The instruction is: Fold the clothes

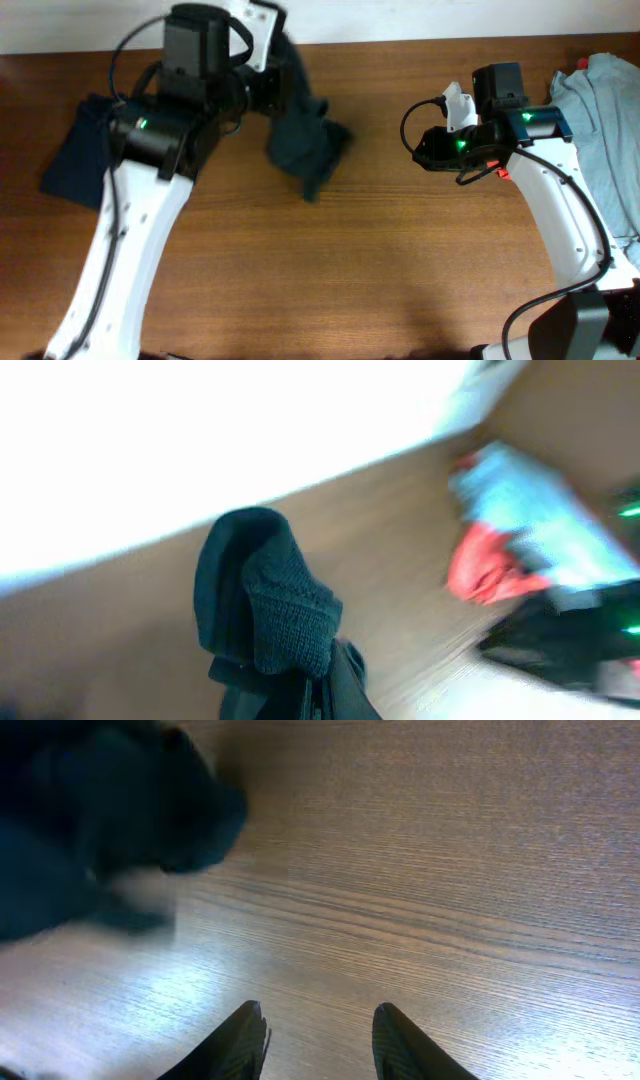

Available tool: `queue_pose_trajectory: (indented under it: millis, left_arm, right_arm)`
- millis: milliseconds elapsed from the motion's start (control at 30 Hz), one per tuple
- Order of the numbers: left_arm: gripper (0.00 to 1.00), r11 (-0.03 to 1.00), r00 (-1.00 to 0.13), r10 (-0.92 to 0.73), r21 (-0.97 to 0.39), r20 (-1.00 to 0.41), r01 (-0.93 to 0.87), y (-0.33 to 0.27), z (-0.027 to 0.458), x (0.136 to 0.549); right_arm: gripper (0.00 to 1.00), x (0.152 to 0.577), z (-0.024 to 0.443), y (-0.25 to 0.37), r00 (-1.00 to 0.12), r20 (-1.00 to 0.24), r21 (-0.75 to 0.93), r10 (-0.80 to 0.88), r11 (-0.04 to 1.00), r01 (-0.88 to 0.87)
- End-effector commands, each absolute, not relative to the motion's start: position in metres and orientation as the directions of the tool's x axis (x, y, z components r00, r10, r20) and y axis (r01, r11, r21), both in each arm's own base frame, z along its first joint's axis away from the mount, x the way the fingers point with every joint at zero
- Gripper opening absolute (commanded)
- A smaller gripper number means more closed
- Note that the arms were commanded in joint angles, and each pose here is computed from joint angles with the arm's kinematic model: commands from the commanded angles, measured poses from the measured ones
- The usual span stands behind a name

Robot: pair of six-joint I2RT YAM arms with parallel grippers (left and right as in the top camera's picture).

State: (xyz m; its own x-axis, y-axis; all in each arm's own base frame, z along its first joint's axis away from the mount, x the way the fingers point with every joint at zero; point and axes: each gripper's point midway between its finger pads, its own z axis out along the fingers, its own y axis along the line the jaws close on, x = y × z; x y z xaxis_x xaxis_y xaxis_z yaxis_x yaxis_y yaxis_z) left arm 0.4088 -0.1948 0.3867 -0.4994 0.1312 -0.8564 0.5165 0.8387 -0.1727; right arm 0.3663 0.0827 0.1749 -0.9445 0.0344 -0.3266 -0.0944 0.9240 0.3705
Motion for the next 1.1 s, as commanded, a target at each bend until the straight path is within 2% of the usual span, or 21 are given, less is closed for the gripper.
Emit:
queue_pose_trajectory:
  millis: [0,167,433,500,700,900,1067]
  left_arm:
    - [0.0,0.736,-0.281,0.158,-0.077,-0.947,0.672,-0.227,0.462,0.367]
    - [0.01,0.687,-0.174,0.199,0.01,-0.964,0.726,-0.246,0.485,0.348]
    - [0.0,0.869,-0.279,0.279,0.117,-0.919,0.482,-0.196,0.459,0.372]
    - [0.0,0.898,-0.311,0.295,0.151,-0.903,0.414,-0.181,0.453,0.376]
    - [0.0,0.906,-0.339,0.325,0.188,-0.883,0.38,-0.171,0.445,0.375]
    - [0.01,0.919,-0.337,0.326,0.213,-0.883,0.331,-0.16,0.45,0.376]
    - [0.0,0.923,-0.295,0.29,0.184,-0.91,0.339,-0.161,0.467,0.367]
  right_arm:
    - [0.41,0.366,0.181,0.086,-0.939,-0.344,0.377,0.021,0.919,-0.117]
    - [0.41,0.365,0.181,0.086,-0.94,-0.34,0.377,0.021,0.919,-0.116]
    - [0.42,0.365,0.18,0.085,-0.941,-0.337,0.374,0.021,0.92,-0.113]
    - [0.45,0.365,0.18,0.086,-0.941,-0.336,0.375,0.02,0.92,-0.114]
    - [0.48,0.364,0.18,0.088,-0.942,-0.336,0.378,0.014,0.918,-0.121]
    - [0.56,0.367,0.167,0.102,-0.945,-0.326,0.379,-0.02,0.913,-0.149]
    - [0.65,0.369,0.139,0.135,-0.93,-0.329,0.409,-0.162,0.863,-0.295]
